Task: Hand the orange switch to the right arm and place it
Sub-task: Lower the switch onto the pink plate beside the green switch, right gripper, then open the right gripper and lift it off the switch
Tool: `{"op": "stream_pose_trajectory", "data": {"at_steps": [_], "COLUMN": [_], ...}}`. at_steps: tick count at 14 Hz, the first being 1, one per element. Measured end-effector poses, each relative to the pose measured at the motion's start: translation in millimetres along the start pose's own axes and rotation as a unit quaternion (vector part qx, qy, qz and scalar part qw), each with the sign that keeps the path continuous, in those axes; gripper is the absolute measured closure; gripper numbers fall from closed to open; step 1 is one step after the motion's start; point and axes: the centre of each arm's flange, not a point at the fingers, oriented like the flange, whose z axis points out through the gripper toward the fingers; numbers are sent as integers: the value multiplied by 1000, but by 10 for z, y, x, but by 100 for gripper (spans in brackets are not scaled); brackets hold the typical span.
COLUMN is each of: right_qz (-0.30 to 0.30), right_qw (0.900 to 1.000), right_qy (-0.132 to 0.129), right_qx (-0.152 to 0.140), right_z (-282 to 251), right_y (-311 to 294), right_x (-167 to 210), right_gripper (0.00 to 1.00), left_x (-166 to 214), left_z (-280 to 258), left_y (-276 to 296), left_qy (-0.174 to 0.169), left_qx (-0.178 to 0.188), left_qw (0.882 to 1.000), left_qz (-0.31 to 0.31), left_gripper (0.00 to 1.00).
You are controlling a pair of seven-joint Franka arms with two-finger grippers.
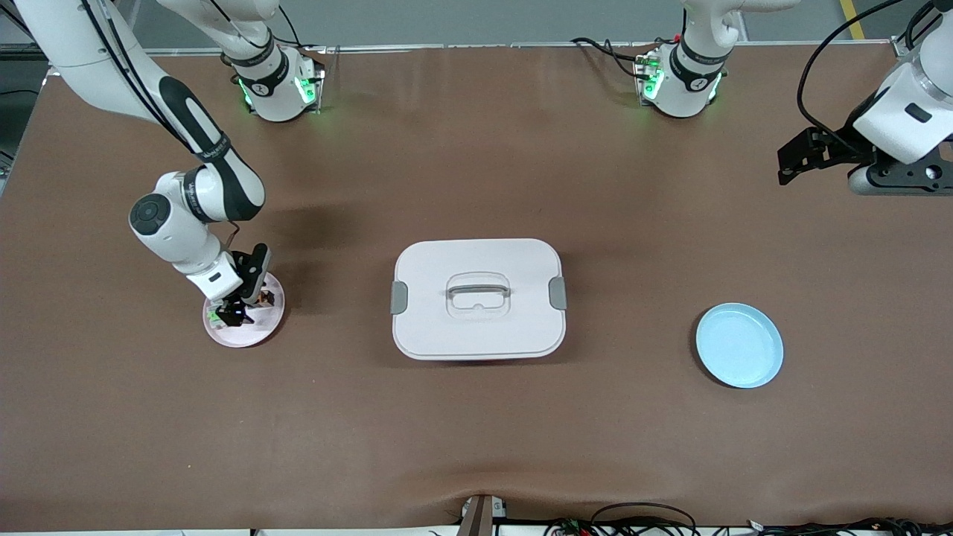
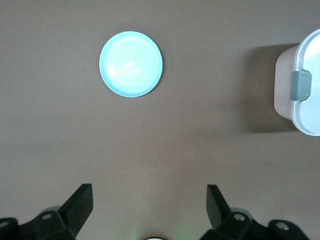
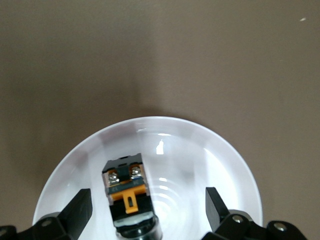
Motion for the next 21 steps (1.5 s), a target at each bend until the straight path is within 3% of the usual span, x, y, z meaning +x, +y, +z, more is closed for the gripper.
{"op": "stream_pose_trajectory", "data": {"at_steps": [2, 5, 10, 14, 18, 21], "right_qz": [-3, -5, 7, 69, 174, 270], "right_qw": [1000, 999, 992, 985, 971, 945], "right_qy": [-2, -14, -34, -50, -69, -92], "right_qx": [5, 49, 122, 152, 152, 162], "right_z": [-119, -463, -1500, -2052, -2374, -2594], "right_y": [71, 356, 1063, 1257, 1346, 1354], "right_x": [28, 72, 80, 81, 137, 122], "right_gripper": [0, 0, 0, 0, 0, 0], "left_x": [0, 0, 0, 0, 0, 0], "left_z": [0, 0, 2, 2, 2, 2], "left_y": [0, 0, 0, 1, 1, 2], "left_qy": [0, 0, 0, 0, 0, 0], "left_qx": [0, 0, 0, 0, 0, 0], "left_qw": [1000, 1000, 1000, 1000, 1000, 1000], "left_qz": [0, 0, 0, 0, 0, 0], "left_gripper": [0, 0, 0, 0, 0, 0]}}
